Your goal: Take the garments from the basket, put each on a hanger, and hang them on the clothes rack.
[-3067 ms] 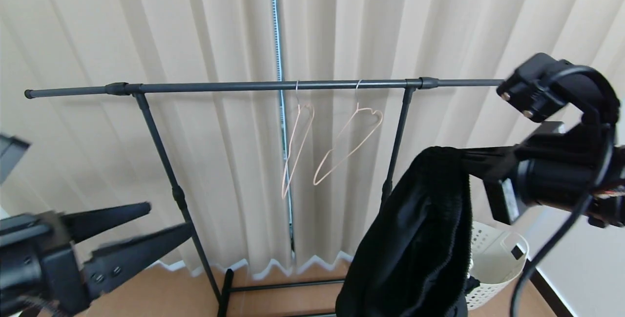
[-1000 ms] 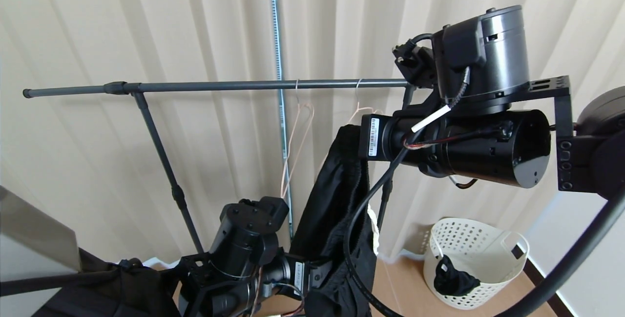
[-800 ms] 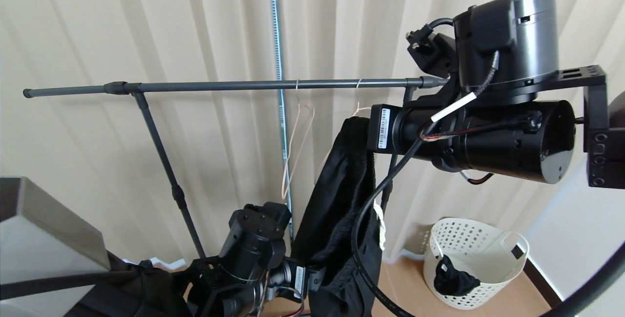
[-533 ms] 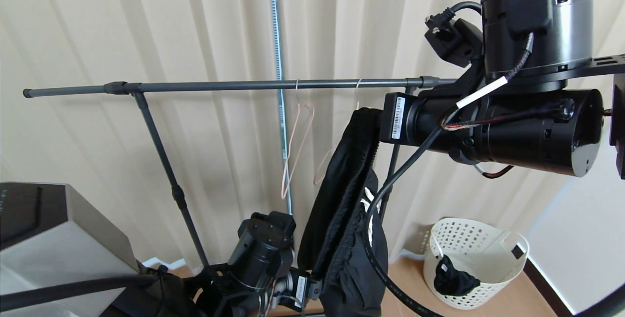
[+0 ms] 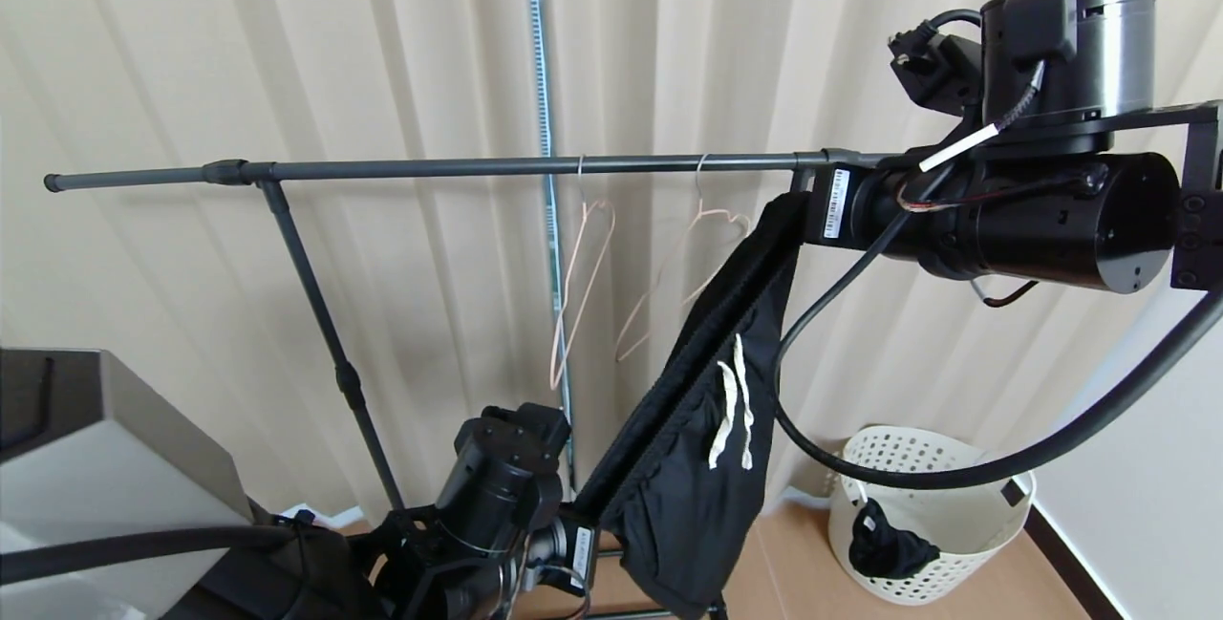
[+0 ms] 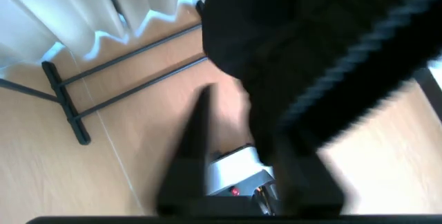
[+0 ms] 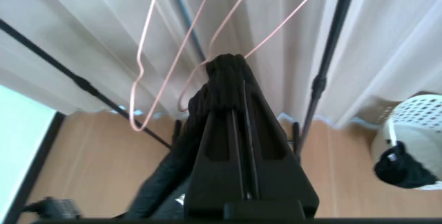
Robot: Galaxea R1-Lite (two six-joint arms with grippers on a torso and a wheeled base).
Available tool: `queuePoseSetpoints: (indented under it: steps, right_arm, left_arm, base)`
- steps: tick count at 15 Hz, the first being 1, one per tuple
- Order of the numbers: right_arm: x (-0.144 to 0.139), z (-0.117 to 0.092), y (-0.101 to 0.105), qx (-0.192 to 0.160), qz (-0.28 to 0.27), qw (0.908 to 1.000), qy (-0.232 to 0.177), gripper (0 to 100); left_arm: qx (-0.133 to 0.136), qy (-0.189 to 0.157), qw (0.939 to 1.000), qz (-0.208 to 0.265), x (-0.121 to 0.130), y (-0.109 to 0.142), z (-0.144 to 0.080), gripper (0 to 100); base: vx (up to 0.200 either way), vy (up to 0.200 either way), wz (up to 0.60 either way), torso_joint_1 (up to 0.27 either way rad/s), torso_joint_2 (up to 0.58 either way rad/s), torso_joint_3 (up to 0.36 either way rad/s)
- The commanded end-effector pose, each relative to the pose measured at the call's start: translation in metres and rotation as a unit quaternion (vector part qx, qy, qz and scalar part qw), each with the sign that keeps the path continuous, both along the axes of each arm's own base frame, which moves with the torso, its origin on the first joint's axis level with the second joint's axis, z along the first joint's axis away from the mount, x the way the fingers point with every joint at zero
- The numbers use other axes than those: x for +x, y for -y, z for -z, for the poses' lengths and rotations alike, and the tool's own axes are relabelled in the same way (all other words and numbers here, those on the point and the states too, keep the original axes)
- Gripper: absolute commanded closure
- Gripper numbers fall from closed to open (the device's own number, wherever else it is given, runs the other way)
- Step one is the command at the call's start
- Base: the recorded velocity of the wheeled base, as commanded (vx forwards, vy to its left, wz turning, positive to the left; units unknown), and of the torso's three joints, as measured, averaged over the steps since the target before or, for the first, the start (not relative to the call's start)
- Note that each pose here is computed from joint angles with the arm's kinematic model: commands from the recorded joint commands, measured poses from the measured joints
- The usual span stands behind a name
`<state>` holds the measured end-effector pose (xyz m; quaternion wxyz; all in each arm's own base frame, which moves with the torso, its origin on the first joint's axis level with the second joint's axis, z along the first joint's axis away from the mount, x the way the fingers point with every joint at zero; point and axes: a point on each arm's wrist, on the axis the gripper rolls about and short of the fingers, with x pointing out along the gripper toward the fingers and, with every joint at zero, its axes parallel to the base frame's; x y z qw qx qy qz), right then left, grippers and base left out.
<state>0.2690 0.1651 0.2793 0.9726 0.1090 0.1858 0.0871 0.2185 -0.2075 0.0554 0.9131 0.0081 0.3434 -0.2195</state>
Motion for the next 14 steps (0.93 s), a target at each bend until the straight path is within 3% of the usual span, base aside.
queuePoseSetpoints:
  steps: [1, 3, 5, 6, 8, 12, 14]
  right_arm:
    - [0.007, 0.003, 0.012, -0.019, 0.021, 0.9996, 0.0, 100]
    - [0.006, 0.01, 0.015, -0.046, 0.031, 0.9984, -0.005, 100]
    - [0.004, 0.019, 0.017, -0.097, 0.047, 0.9941, -0.009, 100]
    - [0.001, 0.03, 0.02, -0.148, 0.059, 0.9871, -0.02, 100]
    - [-0.011, 0.043, 0.023, -0.214, 0.067, 0.9741, -0.032, 100]
    - [-0.043, 0.044, 0.026, -0.278, 0.024, 0.9587, -0.057, 100]
    - [-0.073, 0.04, 0.018, -0.3, -0.05, 0.949, -0.083, 100]
  left_arm:
    - [-0.022, 0.027, 0.9993, -0.015, 0.003, -0.011, -0.022, 100]
    - [-0.028, 0.047, 0.9981, -0.03, 0.007, -0.023, -0.035, 100]
    - [-0.035, 0.062, 0.9965, -0.044, 0.013, -0.032, -0.045, 100]
    - [-0.03, 0.075, 0.9956, -0.048, 0.017, -0.038, -0.051, 100]
    - [-0.031, 0.092, 0.9937, -0.055, 0.023, -0.043, -0.069, 100]
    - [-0.002, 0.068, 0.9942, -0.084, 0.044, -0.056, -0.111, 100]
    - [0.01, 0.049, 0.9946, -0.092, 0.055, -0.058, -0.135, 100]
  base:
    - [0.0, 0.0, 0.0, 0.0, 0.0, 0.0]
    - [0.0, 0.0, 0.0, 0.0, 0.0, 0.0]
    - [0.0, 0.0, 0.0, 0.0, 0.0, 0.0]
    - [0.0, 0.0, 0.0, 0.0, 0.0, 0.0]
    - [0.0, 0.0, 0.0, 0.0, 0.0, 0.0]
    - [0.0, 0.0, 0.0, 0.0, 0.0, 0.0]
    - [0.0, 0.0, 0.0, 0.0, 0.0, 0.0]
